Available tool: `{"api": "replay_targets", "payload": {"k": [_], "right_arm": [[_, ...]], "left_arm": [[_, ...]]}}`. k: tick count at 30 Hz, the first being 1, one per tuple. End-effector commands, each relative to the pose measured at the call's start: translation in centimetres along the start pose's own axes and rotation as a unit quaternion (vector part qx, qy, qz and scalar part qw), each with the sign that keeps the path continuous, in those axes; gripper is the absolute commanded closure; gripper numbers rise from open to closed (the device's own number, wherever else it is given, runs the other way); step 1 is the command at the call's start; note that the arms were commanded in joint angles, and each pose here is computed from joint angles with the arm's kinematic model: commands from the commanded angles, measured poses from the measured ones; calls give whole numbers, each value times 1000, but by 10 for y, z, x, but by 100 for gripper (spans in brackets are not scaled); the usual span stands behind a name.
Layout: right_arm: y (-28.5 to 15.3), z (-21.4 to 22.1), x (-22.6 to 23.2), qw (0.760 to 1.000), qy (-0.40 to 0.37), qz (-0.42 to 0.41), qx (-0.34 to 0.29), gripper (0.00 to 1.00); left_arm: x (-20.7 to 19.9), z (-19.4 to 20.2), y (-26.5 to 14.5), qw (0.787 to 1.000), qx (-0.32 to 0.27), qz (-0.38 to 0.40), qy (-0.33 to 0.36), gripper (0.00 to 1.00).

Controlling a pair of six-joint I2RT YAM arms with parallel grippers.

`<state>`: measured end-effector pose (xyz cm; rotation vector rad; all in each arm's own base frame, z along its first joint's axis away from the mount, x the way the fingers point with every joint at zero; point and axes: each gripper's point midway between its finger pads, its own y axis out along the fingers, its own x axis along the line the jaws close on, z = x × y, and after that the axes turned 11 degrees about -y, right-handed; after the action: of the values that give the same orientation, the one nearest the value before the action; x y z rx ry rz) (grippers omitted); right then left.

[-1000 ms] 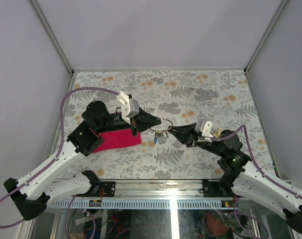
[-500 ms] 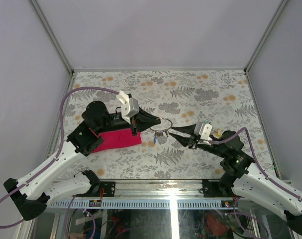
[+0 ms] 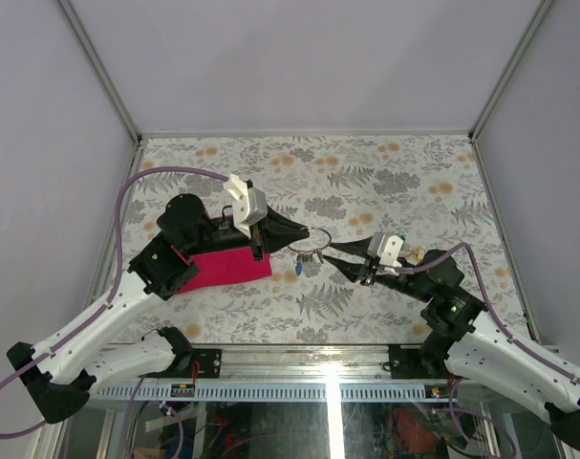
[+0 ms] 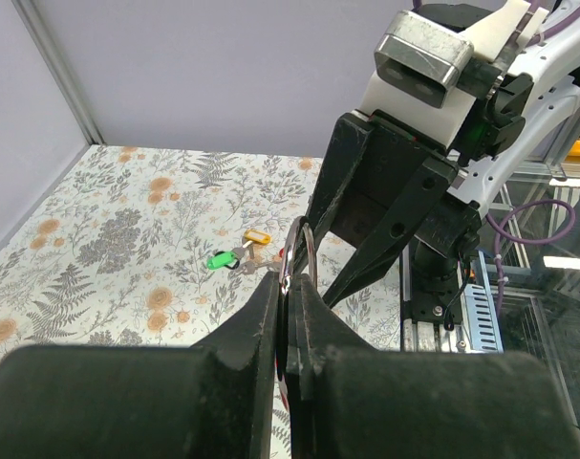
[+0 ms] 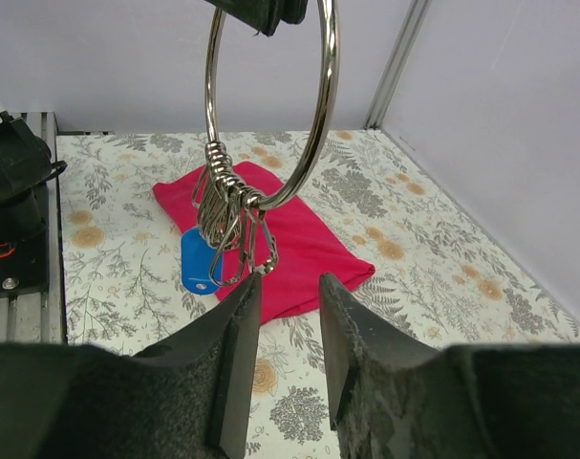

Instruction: Put the keys on the keyring

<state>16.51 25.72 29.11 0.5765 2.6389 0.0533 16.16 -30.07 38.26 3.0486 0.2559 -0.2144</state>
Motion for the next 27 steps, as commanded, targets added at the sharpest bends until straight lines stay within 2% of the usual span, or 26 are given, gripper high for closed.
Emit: {"api": "replay_targets", "payload": {"k": [1,6,27], "right_arm": [[4,-35,-12,999,-14,10,-50,62],[2,-37,-9,998,-14,4,-54,59],[12,-47,-15,997,-8,12,-81,59]], "left_arm": [[-4,-21,-1,999,-32,5,21,100],[-4,-21,-1,999,-33,4,21,100],[-4,-19,1,999,-31,8,19,100]]}}
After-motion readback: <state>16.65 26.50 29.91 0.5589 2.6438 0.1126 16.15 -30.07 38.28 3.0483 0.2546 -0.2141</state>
